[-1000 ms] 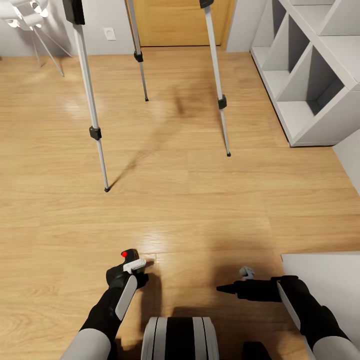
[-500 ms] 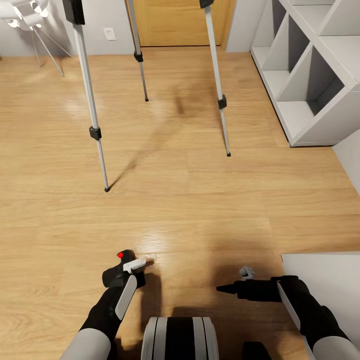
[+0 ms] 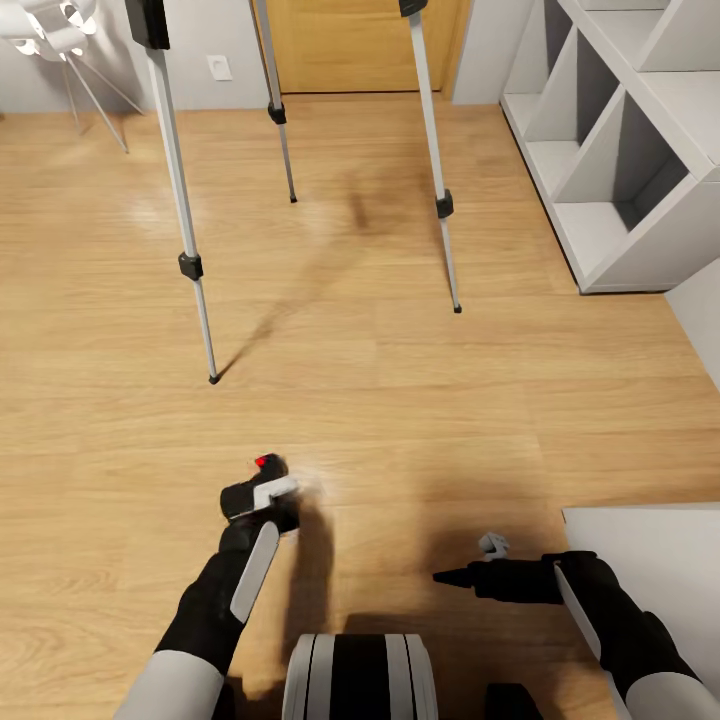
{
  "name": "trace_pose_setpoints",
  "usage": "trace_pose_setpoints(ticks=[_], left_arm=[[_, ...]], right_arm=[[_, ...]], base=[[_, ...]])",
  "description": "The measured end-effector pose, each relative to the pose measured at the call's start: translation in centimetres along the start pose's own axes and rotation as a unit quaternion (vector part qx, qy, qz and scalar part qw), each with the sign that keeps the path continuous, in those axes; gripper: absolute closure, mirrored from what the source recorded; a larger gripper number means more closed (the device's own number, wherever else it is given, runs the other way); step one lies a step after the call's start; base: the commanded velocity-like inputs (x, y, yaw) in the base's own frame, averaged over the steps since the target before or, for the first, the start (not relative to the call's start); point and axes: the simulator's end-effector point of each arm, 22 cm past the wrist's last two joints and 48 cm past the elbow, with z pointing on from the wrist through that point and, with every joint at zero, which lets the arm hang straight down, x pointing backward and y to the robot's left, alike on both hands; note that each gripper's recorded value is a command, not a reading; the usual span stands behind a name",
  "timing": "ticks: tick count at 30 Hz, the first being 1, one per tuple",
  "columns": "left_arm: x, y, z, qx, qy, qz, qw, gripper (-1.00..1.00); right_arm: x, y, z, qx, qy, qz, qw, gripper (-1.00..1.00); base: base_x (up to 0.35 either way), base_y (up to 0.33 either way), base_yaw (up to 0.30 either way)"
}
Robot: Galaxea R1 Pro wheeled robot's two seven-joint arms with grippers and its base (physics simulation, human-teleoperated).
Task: Attach the digital camera to the camera tripod in the bedroom.
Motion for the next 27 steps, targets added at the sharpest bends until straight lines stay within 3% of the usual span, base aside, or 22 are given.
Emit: trace_pose_setpoints(ticks=[1,2,3,4,5,12,17,27], left_arm=[[-2.4,-3.4,-2.6,0.033,-0.02,0.039,0.9985,1.0],[-3.3,-4.7,-3.6,0.049,-0.032,0.044,0.9973,1.0],[-3.7,-8.7,-6.8,0.115,-0.015,0.046,0.9921,1.0],[-4.5,-11.1,-8.5,0.149,-0.031,0.044,0.9873,1.0],[-4.5,-10.4,-8.2,0.135,-0.031,0.054,0.9888,1.0],[-4.3,-10.4,-8.1,0.138,-0.028,0.052,0.9887,1.0],[-5.0,-10.6,-9.0,0.14,-0.037,0.052,0.9881,1.0],[-5.7,-11.3,-10.9,0.159,-0.044,0.044,0.9854,1.0]], right_arm=[[0.0,0.0,0.0,0.0,0.0,0.0,1.0,-1.0],[0.0,0.0,0.0,0.0,0.0,0.0,1.0,-1.0],[-1.4,-0.7,-1.4,-0.001,-0.031,0.021,0.9993,-1.0],[-1.5,-0.7,-1.5,-0.001,-0.033,0.022,0.9992,-1.0],[-1.7,-0.6,-1.6,-0.002,-0.034,0.021,0.9992,-1.0],[-3.8,0.9,-2.4,-0.003,-0.052,-0.008,0.9986,-1.0],[-5.6,3.2,-3.9,-0.006,-0.064,-0.028,0.9976,-1.0],[-6.9,4.9,-6.1,-0.012,-0.081,-0.044,0.9957,-1.0]], base=[[0.0,0.0,0.0],[0.0,0.0,0.0],[0.0,0.0,0.0],[0.0,0.0,0.0],[0.0,0.0,0.0],[0.0,0.0,0.0],[0.0,0.0,0.0],[0.0,0.0,0.0]])
